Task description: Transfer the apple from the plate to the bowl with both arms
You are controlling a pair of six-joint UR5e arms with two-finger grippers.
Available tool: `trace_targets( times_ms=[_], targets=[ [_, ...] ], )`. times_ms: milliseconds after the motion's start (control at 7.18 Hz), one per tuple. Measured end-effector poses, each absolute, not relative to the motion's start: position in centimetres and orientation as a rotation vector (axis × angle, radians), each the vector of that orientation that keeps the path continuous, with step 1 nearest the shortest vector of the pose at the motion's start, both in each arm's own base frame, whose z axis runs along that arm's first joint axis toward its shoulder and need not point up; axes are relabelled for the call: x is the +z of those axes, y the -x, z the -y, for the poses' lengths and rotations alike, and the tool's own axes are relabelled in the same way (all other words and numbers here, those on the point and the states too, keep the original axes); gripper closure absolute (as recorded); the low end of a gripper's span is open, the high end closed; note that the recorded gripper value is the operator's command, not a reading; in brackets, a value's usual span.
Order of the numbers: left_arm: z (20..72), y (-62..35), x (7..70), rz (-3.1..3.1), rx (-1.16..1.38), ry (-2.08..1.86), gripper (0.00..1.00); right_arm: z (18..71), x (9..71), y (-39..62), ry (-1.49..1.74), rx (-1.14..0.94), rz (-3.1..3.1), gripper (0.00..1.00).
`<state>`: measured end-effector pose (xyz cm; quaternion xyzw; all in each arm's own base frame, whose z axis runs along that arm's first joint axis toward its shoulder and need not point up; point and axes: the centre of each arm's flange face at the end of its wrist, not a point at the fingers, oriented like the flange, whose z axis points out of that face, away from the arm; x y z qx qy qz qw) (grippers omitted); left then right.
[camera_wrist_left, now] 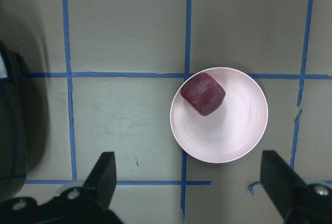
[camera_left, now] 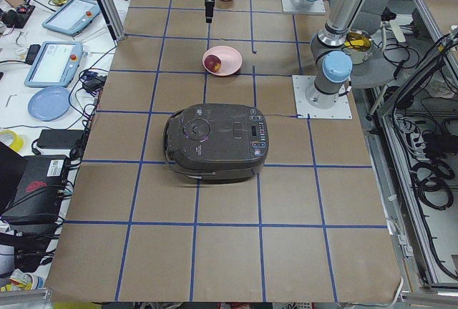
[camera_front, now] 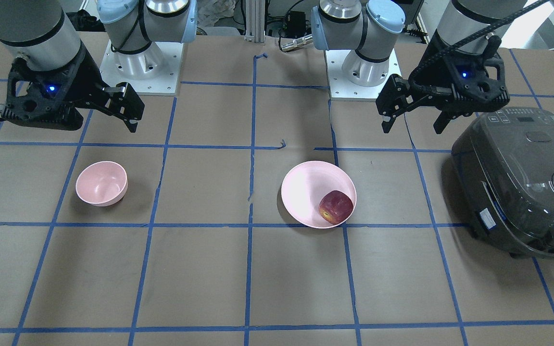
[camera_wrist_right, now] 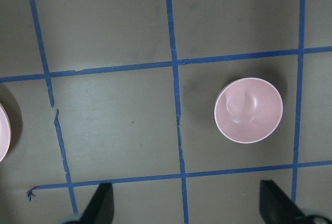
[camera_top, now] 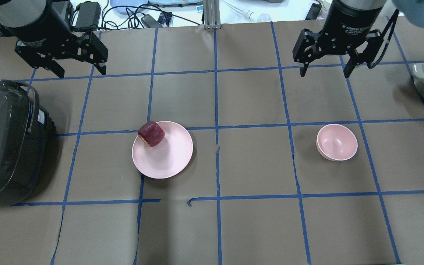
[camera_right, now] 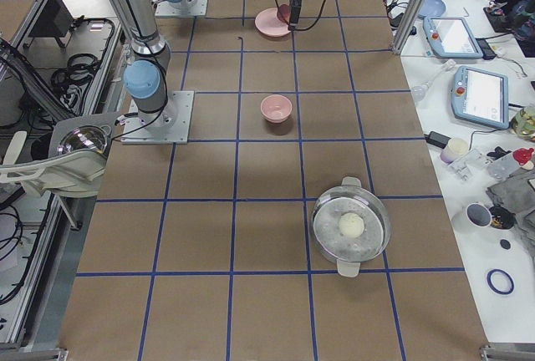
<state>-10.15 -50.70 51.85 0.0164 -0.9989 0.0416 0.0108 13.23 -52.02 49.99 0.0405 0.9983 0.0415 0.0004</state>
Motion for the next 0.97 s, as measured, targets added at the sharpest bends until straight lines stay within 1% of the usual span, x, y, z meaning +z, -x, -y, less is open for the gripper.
trace_targets(
  times_ms=[418,696,835,975],
  targets=[
    [51.5,10.3,49.5,3.103,0.057,-0.132,0.00,52.1,50.0,-13.0,-0.124,0.126,-3.133,0.00],
    [52.2,10.5,44.8,3.078,-0.021,-0.389,0.00,52.4,49.9,-11.9,-0.105,0.129,-3.129,0.00],
    [52.5,10.6,41.6,3.059,-0.033,-0.515,0.00,53.0,49.4,-10.0,-0.075,0.142,-3.129,0.00],
    [52.8,10.9,38.2,3.031,-0.027,-0.648,0.00,54.0,47.4,-6.1,-0.066,0.189,-3.116,0.00]
  ],
)
